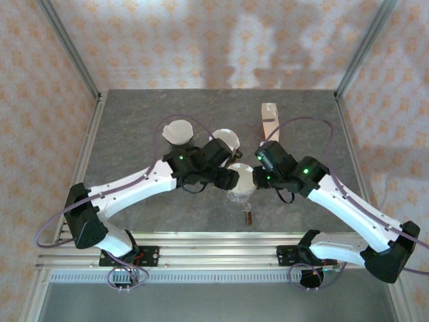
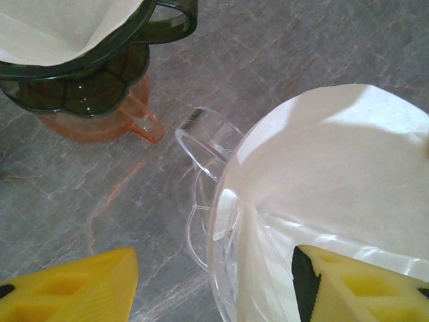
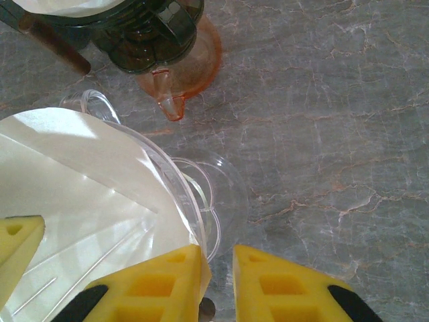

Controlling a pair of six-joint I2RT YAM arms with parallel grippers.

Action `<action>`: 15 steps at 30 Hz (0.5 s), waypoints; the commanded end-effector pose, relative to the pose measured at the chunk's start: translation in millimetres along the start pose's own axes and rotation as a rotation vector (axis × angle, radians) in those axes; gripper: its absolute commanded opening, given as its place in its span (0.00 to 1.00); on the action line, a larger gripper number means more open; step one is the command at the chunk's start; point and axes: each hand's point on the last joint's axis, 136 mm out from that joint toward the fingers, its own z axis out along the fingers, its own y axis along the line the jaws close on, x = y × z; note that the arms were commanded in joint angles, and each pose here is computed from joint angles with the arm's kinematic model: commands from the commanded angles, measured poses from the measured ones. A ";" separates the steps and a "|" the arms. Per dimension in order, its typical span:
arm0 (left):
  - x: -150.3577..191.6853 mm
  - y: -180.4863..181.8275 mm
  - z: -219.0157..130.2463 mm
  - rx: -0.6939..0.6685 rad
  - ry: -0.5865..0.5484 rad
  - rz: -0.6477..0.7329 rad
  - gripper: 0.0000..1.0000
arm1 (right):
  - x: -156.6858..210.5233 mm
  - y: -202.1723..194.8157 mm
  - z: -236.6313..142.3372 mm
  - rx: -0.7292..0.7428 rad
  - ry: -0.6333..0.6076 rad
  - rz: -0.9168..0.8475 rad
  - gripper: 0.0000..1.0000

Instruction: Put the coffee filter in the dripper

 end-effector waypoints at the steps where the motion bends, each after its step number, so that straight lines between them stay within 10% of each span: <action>1: 3.0 5.6 -6.4 -0.055 0.023 0.047 0.61 | 5.7 -4.2 -0.3 0.011 0.004 -0.008 0.20; 15: 1.8 4.1 0.1 -0.084 0.027 0.062 0.35 | 6.2 -4.8 -0.2 0.012 0.003 -0.007 0.20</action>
